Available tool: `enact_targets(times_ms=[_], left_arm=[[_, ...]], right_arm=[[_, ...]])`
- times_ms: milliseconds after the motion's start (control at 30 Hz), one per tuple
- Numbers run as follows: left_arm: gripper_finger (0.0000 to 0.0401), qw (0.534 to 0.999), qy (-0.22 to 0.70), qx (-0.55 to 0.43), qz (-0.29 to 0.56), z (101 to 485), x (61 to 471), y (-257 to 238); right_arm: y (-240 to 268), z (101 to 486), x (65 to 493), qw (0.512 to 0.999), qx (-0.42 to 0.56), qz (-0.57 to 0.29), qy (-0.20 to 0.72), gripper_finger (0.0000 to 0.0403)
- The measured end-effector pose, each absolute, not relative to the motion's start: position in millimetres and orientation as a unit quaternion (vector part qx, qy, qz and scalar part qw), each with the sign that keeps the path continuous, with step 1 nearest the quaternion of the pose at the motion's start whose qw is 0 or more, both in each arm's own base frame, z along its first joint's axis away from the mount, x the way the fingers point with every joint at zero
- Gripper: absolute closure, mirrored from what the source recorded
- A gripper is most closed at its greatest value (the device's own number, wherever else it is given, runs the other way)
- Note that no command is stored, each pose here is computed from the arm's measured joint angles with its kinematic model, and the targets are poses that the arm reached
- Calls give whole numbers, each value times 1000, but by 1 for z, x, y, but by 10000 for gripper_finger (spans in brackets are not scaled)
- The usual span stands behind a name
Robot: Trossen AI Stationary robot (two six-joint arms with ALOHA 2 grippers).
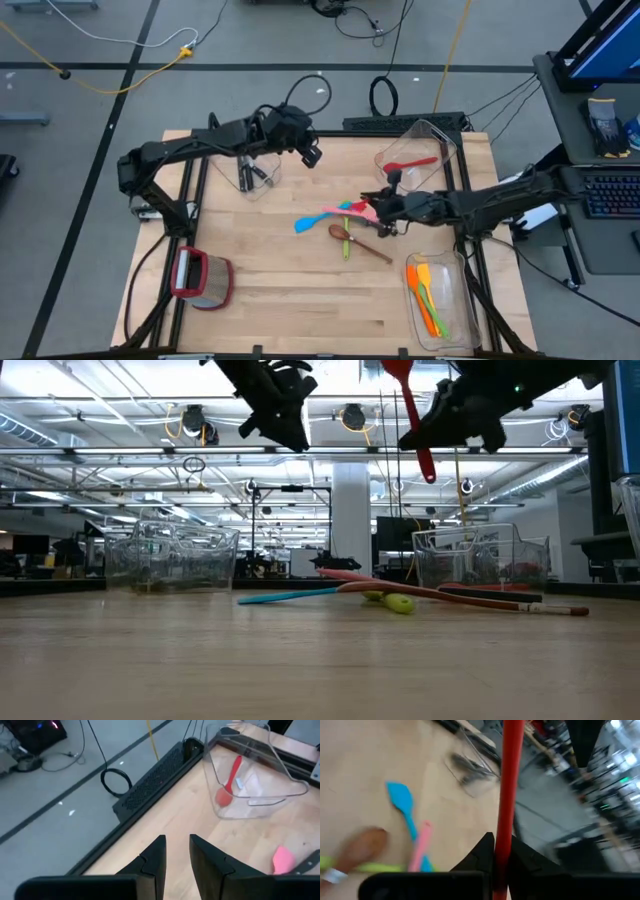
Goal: Pick & Place Kitchen Items
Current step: Put the red spatula into the bottom transparent bin
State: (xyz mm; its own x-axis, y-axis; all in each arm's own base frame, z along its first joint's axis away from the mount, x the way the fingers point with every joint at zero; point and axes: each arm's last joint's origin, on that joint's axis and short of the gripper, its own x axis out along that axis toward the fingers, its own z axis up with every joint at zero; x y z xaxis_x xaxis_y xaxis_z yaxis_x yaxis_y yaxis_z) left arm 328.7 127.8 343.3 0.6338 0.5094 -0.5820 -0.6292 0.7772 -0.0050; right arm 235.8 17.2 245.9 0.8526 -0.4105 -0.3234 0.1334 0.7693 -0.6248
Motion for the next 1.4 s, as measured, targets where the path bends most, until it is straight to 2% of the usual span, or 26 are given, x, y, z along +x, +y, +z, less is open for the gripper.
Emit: enact_targets(times_ms=[167, 300, 467, 600, 733, 933, 1200, 1400], left_arm=[[313, 904, 269, -100, 316, 334, 333, 128], [313, 917, 243, -85, 304, 326, 336, 123], [313, 934, 198, -72, 287, 323, 326, 110], [313, 942, 176, -73, 278, 319, 311, 98], [313, 945, 167, -79, 269, 312, 295, 86], [313, 947, 159, -85, 267, 297, 280, 72], [313, 950, 142, -71, 269, 293, 277, 60], [313, 956, 138, -56, 253, 294, 279, 50]], right_arm=[[21, 255, 225, 962, -172, -81, 194, 388], [24, 263, 216, 983, -49, -29, 174, 388], [26, 272, 206, 982, 99, 21, 158, 388], [29, 278, 199, 961, 218, 58, 158, 388], [31, 280, 194, 920, 334, 89, 185, 388], [38, 275, 189, 819, 486, 133, 275, 388], [56, 279, 177, 711, 597, 154, 339, 388], [71, 279, 155, 626, 651, 132, 408, 388]])
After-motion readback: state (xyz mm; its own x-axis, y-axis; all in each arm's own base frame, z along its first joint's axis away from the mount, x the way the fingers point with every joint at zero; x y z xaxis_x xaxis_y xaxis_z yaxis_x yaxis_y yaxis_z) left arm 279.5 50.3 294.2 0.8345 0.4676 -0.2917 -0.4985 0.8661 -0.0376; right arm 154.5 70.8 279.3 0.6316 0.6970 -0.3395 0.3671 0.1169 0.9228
